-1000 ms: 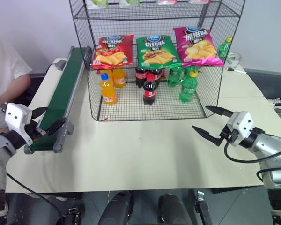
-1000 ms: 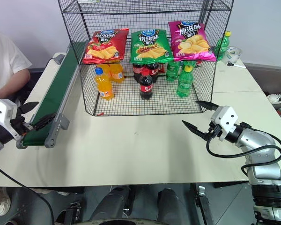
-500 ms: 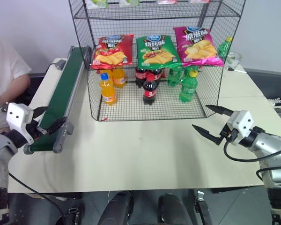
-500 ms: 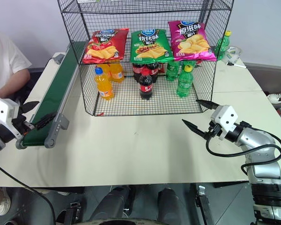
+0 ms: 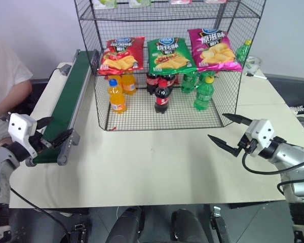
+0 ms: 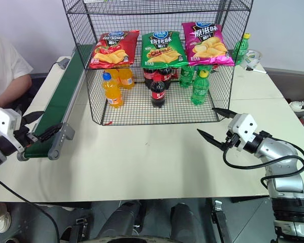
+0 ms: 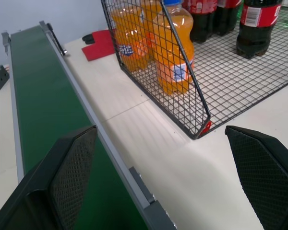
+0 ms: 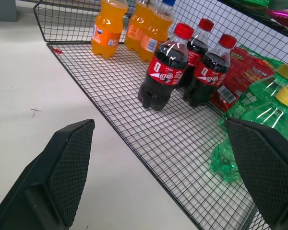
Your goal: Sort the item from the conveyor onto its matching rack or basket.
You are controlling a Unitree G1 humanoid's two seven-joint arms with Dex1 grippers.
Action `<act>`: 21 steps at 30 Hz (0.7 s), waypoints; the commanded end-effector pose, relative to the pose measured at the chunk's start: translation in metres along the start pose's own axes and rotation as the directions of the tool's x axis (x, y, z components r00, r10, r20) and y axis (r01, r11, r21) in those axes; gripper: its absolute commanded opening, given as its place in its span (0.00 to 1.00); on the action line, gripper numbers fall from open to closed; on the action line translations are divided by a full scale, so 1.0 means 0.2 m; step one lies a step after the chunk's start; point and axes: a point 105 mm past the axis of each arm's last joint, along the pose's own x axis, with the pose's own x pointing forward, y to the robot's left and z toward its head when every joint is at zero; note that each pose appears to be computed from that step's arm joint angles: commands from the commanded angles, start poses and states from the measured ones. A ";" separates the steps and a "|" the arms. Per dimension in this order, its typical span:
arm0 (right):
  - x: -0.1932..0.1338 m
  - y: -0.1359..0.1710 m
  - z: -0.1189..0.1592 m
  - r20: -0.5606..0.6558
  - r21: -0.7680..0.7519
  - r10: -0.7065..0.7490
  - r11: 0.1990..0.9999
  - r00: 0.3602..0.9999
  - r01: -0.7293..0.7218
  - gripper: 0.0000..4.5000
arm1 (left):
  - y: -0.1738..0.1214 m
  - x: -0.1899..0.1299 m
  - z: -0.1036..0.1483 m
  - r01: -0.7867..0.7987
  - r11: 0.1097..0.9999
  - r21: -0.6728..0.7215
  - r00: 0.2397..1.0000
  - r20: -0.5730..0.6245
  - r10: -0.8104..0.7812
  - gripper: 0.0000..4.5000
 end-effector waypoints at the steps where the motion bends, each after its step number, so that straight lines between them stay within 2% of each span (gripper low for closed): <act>1: 0.01 -0.03 0.05 0.030 -0.040 -0.008 0.999 1.000 0.010 1.00 | 0.02 -0.01 0.06 -0.023 0.999 0.028 0.999 0.042 0.022 0.99; 21: 0.01 -0.03 0.04 0.023 -0.056 -0.003 0.998 1.000 0.004 1.00 | 0.01 -0.01 0.04 -0.019 1.000 0.017 0.999 0.038 0.018 0.99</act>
